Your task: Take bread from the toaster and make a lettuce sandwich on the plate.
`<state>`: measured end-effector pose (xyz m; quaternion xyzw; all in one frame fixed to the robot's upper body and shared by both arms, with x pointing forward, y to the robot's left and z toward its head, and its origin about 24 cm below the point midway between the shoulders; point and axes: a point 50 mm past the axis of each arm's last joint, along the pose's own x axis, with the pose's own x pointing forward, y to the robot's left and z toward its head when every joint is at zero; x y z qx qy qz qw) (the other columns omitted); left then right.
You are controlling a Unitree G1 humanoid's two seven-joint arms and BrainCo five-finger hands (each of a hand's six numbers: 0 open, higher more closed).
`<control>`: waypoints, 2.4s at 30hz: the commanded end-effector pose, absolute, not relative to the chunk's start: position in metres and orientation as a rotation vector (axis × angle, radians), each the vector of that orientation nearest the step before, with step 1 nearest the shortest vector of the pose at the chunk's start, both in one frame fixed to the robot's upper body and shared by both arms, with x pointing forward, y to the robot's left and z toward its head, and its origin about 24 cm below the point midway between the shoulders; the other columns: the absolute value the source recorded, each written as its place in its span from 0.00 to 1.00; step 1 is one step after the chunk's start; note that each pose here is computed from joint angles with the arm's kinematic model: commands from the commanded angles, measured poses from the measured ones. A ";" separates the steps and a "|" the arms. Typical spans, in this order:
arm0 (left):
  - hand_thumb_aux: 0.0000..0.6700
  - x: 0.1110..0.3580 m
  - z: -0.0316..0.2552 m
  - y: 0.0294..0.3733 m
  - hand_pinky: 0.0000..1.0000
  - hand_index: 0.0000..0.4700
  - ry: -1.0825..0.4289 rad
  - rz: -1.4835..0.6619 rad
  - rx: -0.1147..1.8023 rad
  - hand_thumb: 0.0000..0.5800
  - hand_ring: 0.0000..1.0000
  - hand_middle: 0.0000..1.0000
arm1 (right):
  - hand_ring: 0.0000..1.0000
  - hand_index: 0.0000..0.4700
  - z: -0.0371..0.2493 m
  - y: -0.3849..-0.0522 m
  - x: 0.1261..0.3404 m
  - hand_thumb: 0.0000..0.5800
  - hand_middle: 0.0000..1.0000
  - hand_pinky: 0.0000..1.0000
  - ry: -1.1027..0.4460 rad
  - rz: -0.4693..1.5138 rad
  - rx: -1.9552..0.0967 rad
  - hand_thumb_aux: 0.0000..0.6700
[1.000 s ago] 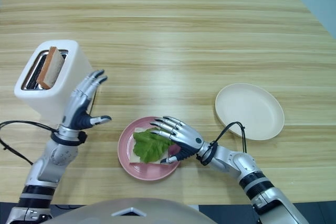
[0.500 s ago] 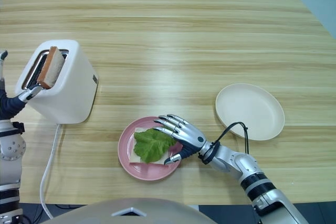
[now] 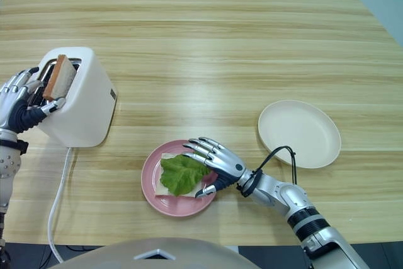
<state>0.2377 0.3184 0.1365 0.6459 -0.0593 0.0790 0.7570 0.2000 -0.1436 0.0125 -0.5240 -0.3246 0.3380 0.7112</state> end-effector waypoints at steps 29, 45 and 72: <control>1.00 0.230 0.151 0.207 1.00 1.00 -0.801 0.015 0.397 1.00 1.00 1.00 | 0.00 0.00 0.036 -0.150 0.206 0.00 0.00 0.00 -0.858 0.353 -0.977 0.00; 1.00 0.201 0.044 0.135 1.00 1.00 -0.226 -0.636 0.153 1.00 1.00 1.00 | 0.00 0.00 0.068 -0.168 0.184 0.00 0.00 0.00 -0.842 0.540 -0.734 0.00; 1.00 0.215 0.007 0.136 1.00 1.00 -0.115 -0.677 0.421 1.00 1.00 1.00 | 0.00 0.00 -0.021 -0.139 0.165 0.00 0.00 0.00 -0.375 1.176 -0.956 0.00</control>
